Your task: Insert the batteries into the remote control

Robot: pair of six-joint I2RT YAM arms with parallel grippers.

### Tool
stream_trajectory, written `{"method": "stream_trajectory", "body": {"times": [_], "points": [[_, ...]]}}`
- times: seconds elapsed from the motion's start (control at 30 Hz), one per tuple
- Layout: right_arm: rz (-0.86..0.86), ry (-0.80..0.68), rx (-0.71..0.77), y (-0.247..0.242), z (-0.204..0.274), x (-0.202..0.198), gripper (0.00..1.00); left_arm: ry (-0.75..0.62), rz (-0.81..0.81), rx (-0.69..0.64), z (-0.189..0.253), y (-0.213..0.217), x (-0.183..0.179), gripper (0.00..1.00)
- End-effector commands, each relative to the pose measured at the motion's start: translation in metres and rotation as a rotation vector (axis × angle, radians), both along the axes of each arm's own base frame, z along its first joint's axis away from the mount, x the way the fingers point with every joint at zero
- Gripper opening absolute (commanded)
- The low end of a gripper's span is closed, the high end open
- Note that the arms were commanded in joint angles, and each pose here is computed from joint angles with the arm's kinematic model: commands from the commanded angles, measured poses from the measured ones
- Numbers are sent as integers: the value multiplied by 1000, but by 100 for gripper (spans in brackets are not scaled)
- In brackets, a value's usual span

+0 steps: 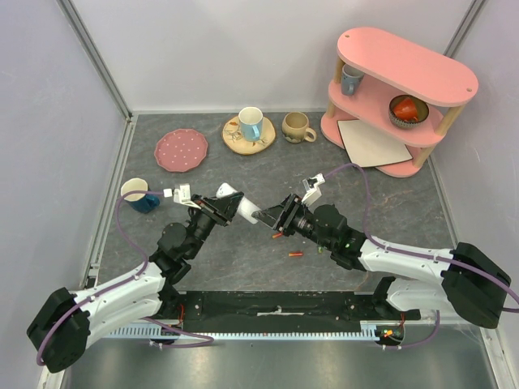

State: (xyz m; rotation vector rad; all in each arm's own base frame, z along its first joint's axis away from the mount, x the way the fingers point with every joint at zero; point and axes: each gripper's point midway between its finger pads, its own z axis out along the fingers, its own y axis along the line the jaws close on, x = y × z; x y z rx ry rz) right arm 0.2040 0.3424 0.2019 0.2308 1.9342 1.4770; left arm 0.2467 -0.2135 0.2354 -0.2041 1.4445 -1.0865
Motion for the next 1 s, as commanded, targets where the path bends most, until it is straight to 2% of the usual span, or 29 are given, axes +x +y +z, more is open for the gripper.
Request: {"method": "stream_trajectory", "body": {"times": [0.0,0.97], "points": [[-2,-42,46,6,21,5,61,-39,13,-41,16,2,1,2],[-8,-48,54,9,19,9,60,-48,-40,-71,20,-5,-7,2]]}}
